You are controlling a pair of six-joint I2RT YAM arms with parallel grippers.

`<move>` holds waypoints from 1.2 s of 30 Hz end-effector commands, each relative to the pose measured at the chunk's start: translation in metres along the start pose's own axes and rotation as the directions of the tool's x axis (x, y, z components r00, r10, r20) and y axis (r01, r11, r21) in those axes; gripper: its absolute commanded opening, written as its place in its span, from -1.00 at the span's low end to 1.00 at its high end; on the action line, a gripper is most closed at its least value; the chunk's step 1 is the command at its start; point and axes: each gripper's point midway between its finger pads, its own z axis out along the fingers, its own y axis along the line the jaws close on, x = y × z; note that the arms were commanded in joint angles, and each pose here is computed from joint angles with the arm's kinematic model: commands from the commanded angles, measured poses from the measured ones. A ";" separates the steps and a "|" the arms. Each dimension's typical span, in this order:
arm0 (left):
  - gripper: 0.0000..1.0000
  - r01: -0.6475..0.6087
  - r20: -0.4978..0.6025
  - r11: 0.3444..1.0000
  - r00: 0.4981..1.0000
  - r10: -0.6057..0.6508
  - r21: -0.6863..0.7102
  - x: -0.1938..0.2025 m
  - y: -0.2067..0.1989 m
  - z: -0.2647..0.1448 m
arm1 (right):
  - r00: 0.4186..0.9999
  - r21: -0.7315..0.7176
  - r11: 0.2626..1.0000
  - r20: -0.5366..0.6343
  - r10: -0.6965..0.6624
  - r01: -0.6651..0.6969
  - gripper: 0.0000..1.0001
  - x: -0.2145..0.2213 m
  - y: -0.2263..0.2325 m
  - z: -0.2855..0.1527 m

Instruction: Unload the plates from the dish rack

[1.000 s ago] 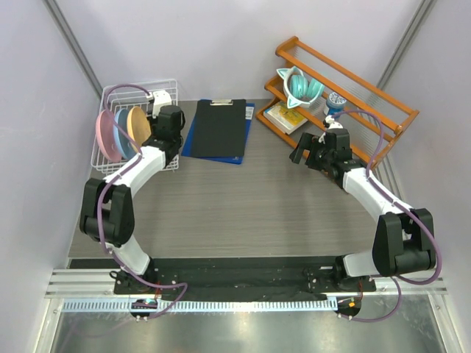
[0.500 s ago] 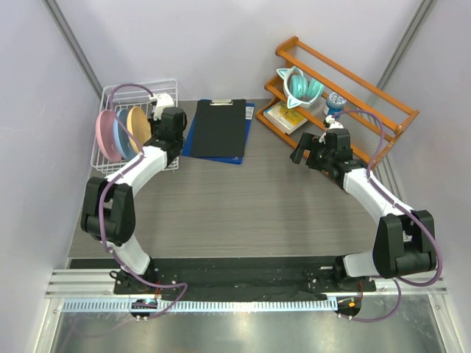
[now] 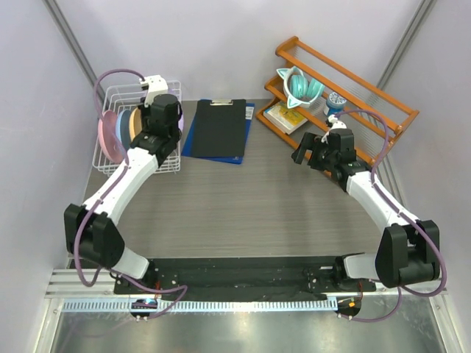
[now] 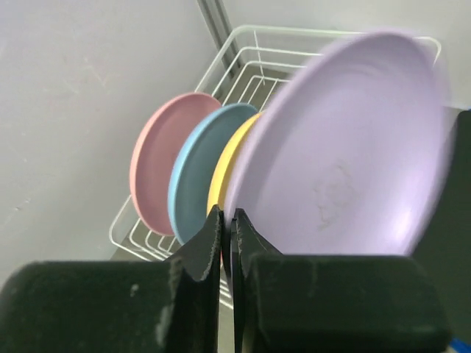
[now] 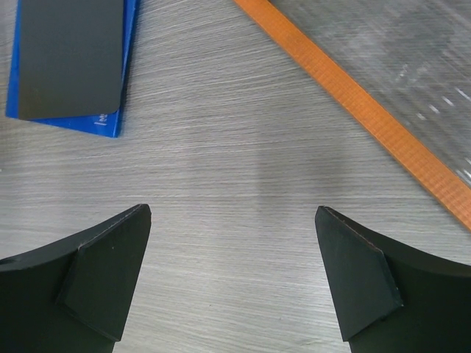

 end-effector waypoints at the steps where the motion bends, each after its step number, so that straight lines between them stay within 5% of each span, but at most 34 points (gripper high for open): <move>1: -1.00 0.097 0.077 0.995 0.992 -0.098 0.013 -0.041 0.020 -0.031 | 1.000 -0.090 0.996 0.026 -0.006 0.008 0.99 -0.010 0.020 -0.015; 5: -1.00 0.178 0.021 0.955 0.982 -0.188 0.239 -0.039 0.000 -0.059 | 1.000 -0.234 0.972 0.021 -0.020 0.024 0.97 -0.009 0.059 -0.024; 10: -1.00 0.300 -0.149 0.823 0.954 -0.260 0.482 -0.013 -0.044 -0.094 | 0.999 -0.405 0.914 0.035 -0.020 0.032 0.98 -0.005 0.126 -0.034; 19: -1.00 0.373 -0.298 0.725 0.924 -0.238 0.579 0.041 -0.087 -0.126 | 1.000 -0.583 0.812 0.019 -0.021 0.028 0.98 0.012 0.210 -0.039; 31: -1.00 0.441 -0.380 0.611 0.894 -0.237 0.657 0.060 -0.110 -0.160 | 0.999 -0.531 0.847 -0.045 -0.021 -0.006 0.91 0.036 0.203 -0.003; 33: -1.00 0.447 -0.390 0.587 0.892 -0.230 0.675 0.065 -0.113 -0.167 | 0.998 -0.531 0.848 -0.054 -0.023 -0.009 0.65 0.038 0.205 0.004; 36: -1.00 0.458 -0.400 0.561 0.887 -0.233 0.689 0.067 -0.112 -0.174 | 0.997 -0.524 0.851 -0.067 -0.027 -0.012 -0.11 0.043 0.203 0.009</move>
